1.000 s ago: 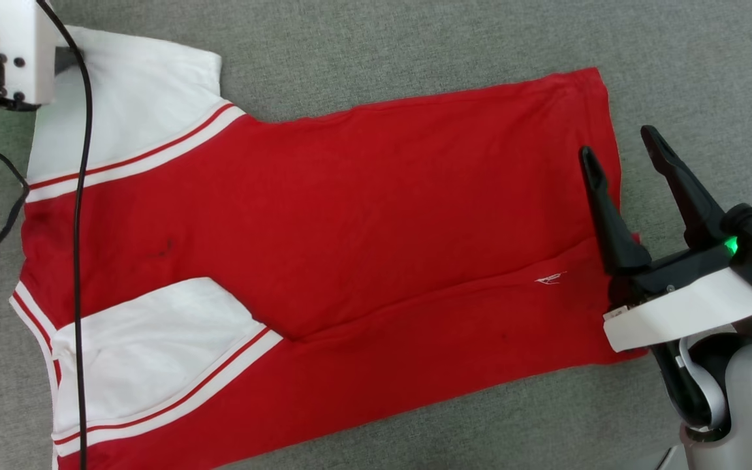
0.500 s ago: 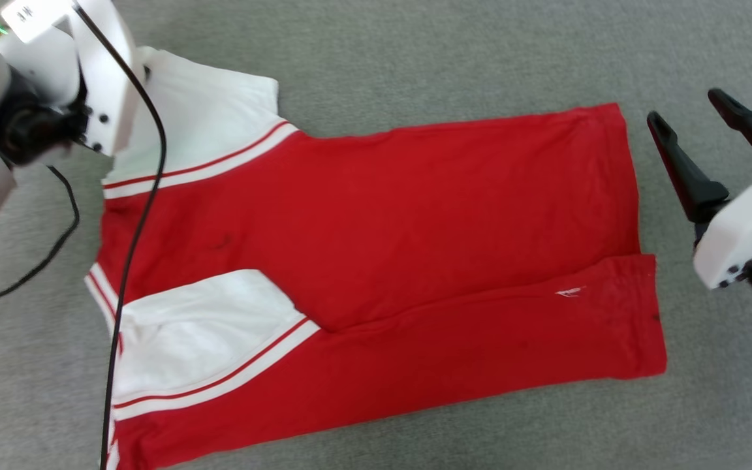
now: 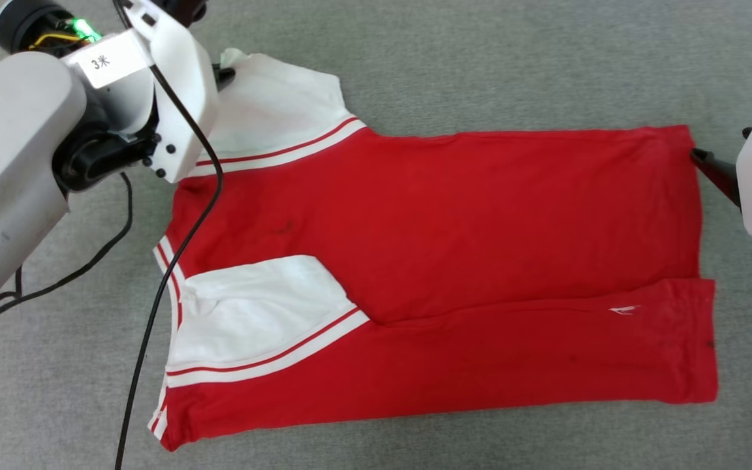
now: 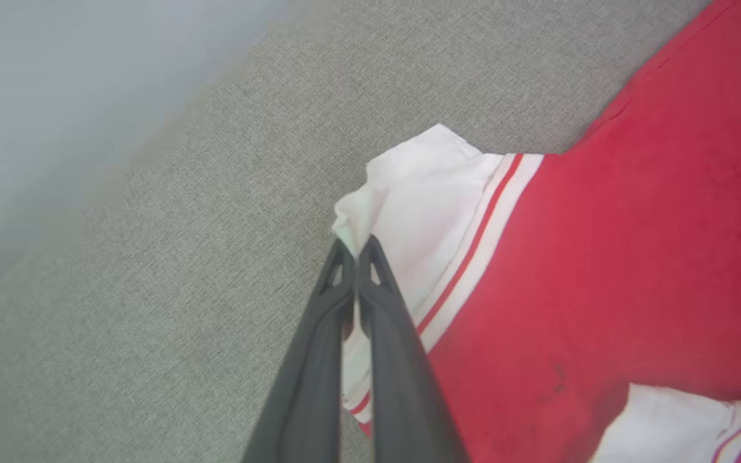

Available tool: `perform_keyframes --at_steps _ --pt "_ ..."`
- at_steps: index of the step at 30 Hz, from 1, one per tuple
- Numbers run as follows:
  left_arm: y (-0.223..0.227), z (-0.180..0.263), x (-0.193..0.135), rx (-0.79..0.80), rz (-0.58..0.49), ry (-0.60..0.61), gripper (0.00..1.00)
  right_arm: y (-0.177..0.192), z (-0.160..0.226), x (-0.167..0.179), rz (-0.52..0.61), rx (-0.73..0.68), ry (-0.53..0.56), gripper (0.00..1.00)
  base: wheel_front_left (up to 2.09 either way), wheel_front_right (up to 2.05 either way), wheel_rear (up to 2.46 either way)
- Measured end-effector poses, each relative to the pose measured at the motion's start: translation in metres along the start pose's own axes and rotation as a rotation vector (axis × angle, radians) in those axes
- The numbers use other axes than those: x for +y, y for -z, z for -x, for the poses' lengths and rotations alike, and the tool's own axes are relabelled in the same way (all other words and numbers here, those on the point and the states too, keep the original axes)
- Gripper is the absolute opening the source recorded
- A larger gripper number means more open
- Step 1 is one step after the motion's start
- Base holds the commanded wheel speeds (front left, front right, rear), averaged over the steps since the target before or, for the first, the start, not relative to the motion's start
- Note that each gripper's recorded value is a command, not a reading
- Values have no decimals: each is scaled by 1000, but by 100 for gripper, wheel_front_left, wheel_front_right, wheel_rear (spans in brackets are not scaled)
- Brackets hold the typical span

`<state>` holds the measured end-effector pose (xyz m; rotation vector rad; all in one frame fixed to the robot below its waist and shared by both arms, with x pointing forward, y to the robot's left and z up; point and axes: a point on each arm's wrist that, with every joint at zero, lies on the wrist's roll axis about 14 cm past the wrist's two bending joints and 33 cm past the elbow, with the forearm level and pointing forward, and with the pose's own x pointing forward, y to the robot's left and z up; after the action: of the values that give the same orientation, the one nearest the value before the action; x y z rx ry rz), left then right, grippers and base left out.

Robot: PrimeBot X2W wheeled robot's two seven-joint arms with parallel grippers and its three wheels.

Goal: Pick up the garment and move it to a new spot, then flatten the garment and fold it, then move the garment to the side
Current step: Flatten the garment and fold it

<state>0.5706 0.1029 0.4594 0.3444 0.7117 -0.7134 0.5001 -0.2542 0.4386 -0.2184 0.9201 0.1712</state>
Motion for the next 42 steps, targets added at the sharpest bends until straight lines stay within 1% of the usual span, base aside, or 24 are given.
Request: perform_keyframes --at_steps 5,7,9,11,12,14,17,18,19,24,26,31,34,42 --pt "-1 1 2 -25 -16 3 0 1 -27 4 -20 56 -8 100 0 0 0" --pt "2 -1 2 -24 -19 5 0 5 -38 8 -7 81 -10 100 0 0 0" --pt "6 -3 3 -22 -17 9 0 10 -50 12 -23 97 -20 100 0 0 0" --pt "6 -4 4 -27 -19 9 0 14 -61 17 -75 100 -42 100 0 0 0" --pt "7 -4 5 -29 -19 7 0 17 -66 20 -79 111 -47 100 0 0 0" --pt "10 -6 7 -24 -19 6 0 26 -72 21 -34 145 -36 100 0 0 0" --pt "14 -6 9 -23 -15 2 0 33 -77 21 -40 165 -44 100 0 0 0" --pt "14 -6 9 -22 -16 2 0 33 -77 20 -31 161 -40 38 0 0 0" --pt "14 -6 10 -21 -15 0 0 33 -77 20 -28 155 -37 0 0 0 0" --pt "10 0 14 -38 -14 -16 0 22 -72 17 -21 80 -30 0 0 0 0" --pt "7 4 13 -51 -13 -20 0 14 -67 15 -24 29 -26 0 0 0 0" --pt "5 19 7 -80 -15 -29 0 -4 -48 11 -4 -92 -14 0 0 0 0" --pt "10 30 0 -95 -6 -28 0 -11 -32 8 -10 -170 -11 0 0 0 0" --pt "25 66 -20 -135 26 -47 0 -1 5 12 -25 -288 -21 0 0 0 0"
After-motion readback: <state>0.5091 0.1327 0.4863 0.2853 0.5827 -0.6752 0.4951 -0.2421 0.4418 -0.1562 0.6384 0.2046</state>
